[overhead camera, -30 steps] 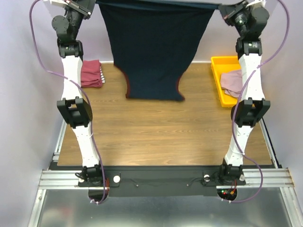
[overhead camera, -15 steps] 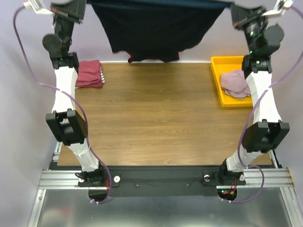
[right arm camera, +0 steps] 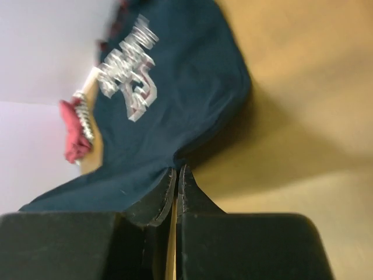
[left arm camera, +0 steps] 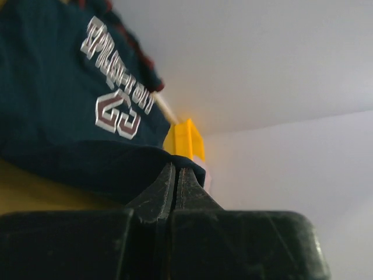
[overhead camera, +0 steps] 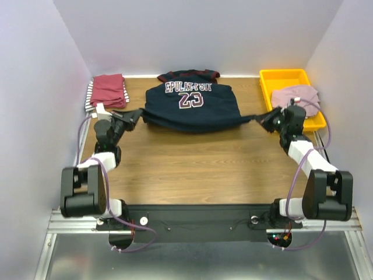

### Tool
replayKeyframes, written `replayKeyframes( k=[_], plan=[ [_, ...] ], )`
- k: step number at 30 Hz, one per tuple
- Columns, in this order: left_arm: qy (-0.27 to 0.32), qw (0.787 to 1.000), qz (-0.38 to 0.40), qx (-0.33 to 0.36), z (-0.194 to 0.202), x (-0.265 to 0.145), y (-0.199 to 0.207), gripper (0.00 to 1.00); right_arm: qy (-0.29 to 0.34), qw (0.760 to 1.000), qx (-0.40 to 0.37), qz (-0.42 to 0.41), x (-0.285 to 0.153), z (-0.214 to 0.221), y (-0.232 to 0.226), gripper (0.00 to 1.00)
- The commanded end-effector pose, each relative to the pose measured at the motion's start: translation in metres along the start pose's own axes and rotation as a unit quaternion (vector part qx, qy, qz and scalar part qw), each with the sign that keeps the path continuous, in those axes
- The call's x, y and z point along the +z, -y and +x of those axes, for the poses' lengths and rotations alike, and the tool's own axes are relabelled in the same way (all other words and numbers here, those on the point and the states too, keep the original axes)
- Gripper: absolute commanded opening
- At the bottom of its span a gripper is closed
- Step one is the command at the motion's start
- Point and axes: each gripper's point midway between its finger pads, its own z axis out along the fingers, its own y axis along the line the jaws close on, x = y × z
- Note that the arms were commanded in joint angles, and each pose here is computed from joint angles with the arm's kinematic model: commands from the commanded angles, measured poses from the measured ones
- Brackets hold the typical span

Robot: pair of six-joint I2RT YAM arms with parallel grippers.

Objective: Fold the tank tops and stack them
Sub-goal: Flatten the tank top out

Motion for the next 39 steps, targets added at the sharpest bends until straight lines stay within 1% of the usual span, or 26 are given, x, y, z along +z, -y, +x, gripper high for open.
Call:
replayKeyframes(
  k=[1,2,4,5,8,9,11,14,15,18,19,22,25,26,29,32,35,37,38,39],
  plan=[
    [-0.018,1.000,-0.004,0.023,0.032,-0.030,0.012,0.00,-0.034,0.999,0.019,0.006,-0.025,0.030,0.015,0.00],
    [-0.027,0.998,-0.048,0.034,0.040,-0.039,-0.005,0.00,-0.053,0.998,0.027,0.025,-0.035,0.049,0.030,0.00],
    [-0.049,0.993,-0.095,0.040,0.055,-0.052,-0.025,0.00,-0.070,0.995,0.040,0.052,-0.045,0.069,0.049,0.00],
    [-0.072,0.986,-0.148,0.040,0.065,-0.064,-0.049,0.00,-0.084,0.992,0.050,0.075,-0.055,0.085,0.063,0.00],
    [-0.085,0.971,-0.221,0.042,0.075,-0.090,-0.075,0.00,-0.106,0.987,0.062,0.102,-0.067,0.105,0.080,0.00],
    [-0.092,0.960,-0.261,0.038,0.080,-0.105,-0.090,0.00,-0.118,0.984,0.071,0.117,-0.075,0.117,0.089,0.00],
    [-0.102,0.948,-0.302,0.016,0.090,-0.123,-0.107,0.00,-0.131,0.978,0.083,0.139,-0.083,0.133,0.103,0.00],
    [-0.109,0.936,-0.333,0.009,0.096,-0.136,-0.120,0.00,-0.143,0.971,0.100,0.161,-0.091,0.146,0.115,0.00],
    [-0.108,0.925,-0.365,0.008,0.096,-0.146,-0.130,0.00,-0.150,0.968,0.106,0.170,-0.095,0.151,0.119,0.00],
    [-0.112,0.908,-0.404,0.018,0.096,-0.158,-0.141,0.00,-0.149,0.963,0.112,0.192,-0.106,0.157,0.126,0.00],
    [-0.110,0.905,-0.411,0.025,0.093,-0.160,-0.143,0.00,-0.134,0.966,0.103,0.197,-0.107,0.149,0.125,0.00],
    [-0.122,0.893,-0.433,0.026,0.097,-0.168,-0.152,0.00,-0.135,0.960,0.099,0.224,-0.114,0.149,0.132,0.00],
    [-0.136,0.885,-0.443,0.040,0.098,-0.172,-0.155,0.00,-0.145,0.948,0.093,0.268,-0.121,0.150,0.145,0.00],
    [-0.142,0.879,-0.453,0.044,0.099,-0.177,-0.157,0.00,-0.151,0.943,0.086,0.283,-0.125,0.148,0.149,0.00],
    [-0.145,0.875,-0.458,0.058,0.096,-0.179,-0.158,0.00,-0.143,0.942,0.075,0.295,-0.129,0.139,0.153,0.00],
    [-0.155,0.877,-0.452,0.051,0.101,-0.180,-0.157,0.00,-0.143,0.940,0.083,0.298,-0.133,0.138,0.150,0.01],
    [-0.165,0.876,-0.451,0.052,0.103,-0.179,-0.155,0.00,-0.146,0.940,0.085,0.296,-0.133,0.135,0.146,0.09],
    [-0.178,0.871,-0.455,0.049,0.106,-0.181,-0.155,0.01,-0.144,0.939,0.082,0.300,-0.135,0.132,0.145,0.26],
    [-0.184,0.868,-0.458,0.049,0.107,-0.183,-0.154,0.09,-0.144,0.940,0.079,0.301,-0.136,0.129,0.142,0.39],
    [-0.188,0.870,-0.454,0.048,0.107,-0.181,-0.150,0.15,-0.143,0.940,0.077,0.300,-0.136,0.128,0.140,0.43]
  ],
)
